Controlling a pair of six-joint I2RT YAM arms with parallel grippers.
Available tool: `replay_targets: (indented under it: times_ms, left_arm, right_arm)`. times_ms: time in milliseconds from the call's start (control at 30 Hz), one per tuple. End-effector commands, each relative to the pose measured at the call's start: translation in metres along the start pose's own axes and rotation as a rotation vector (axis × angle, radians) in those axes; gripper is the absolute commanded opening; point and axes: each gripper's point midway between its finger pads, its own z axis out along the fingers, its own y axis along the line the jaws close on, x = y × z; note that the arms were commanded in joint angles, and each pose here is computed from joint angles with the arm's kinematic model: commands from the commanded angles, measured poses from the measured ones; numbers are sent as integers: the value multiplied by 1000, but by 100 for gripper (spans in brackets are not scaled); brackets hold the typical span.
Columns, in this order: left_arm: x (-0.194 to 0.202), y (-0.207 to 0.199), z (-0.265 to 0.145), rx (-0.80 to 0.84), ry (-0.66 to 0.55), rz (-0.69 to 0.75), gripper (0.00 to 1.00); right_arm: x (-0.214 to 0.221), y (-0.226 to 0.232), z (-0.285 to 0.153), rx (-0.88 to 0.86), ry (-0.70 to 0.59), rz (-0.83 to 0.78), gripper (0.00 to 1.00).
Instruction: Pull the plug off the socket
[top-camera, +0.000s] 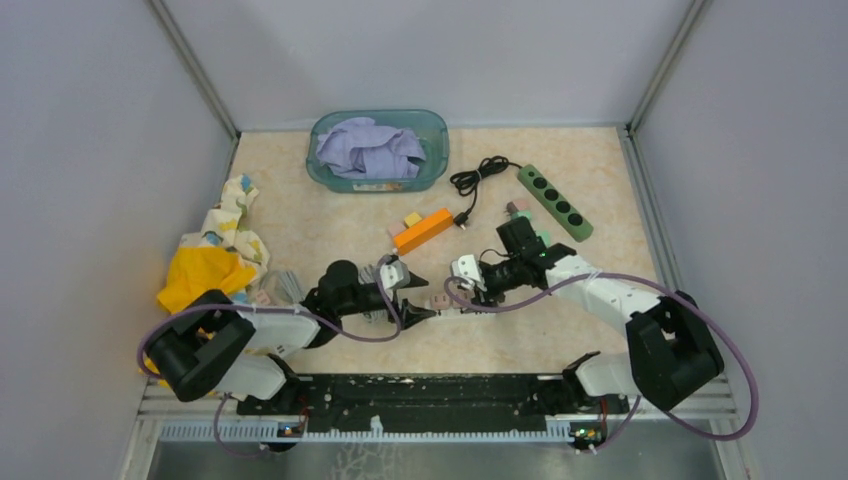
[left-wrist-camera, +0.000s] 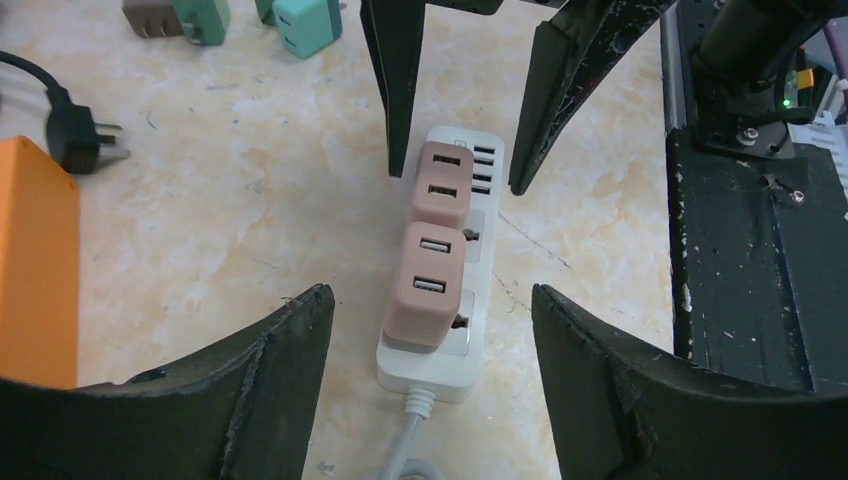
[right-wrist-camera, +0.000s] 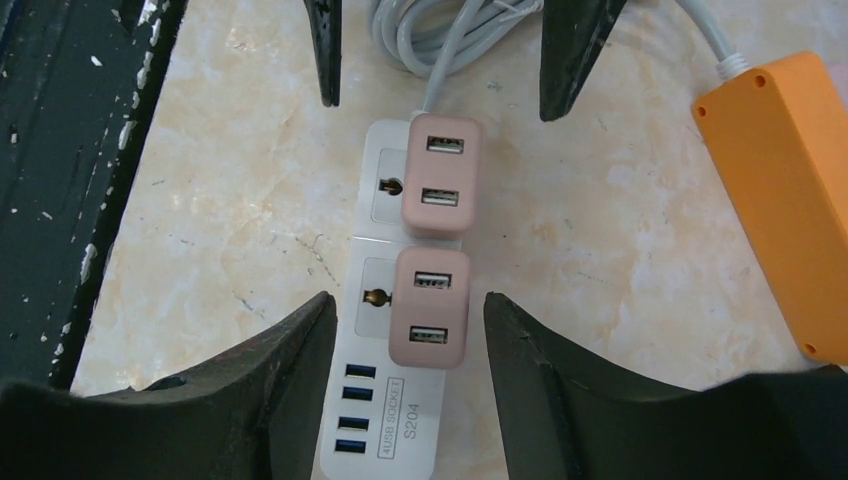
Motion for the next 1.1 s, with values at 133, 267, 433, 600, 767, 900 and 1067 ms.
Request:
replay_targets:
  times_ms: [133, 267, 433, 600, 767, 900, 1067]
  left_arm:
    - [5, -1, 29, 44, 15, 43, 74]
    - [13, 3, 37, 41, 47, 60, 69]
    - [24, 3, 37, 36, 75, 60, 67]
    - [31, 2, 38, 33, 91, 64, 59]
    - [33, -3, 37, 48, 95, 49, 20]
    - [36, -14, 34, 65, 92, 23, 5]
    - [51, -21, 31, 60, 115, 5, 1]
  right_arm:
    - [3, -9, 16, 2, 41, -19, 47]
    - [4, -10, 16, 8, 49, -24, 39]
    - [4, -10, 17, 6, 44, -22, 31]
    - [4, -9, 17, 2, 45, -16, 25]
    - [5, -8, 18, -4, 45, -8, 16]
    - [-1, -4, 19, -31, 20, 1, 3]
    - [-20, 2, 30, -56, -38, 26, 0]
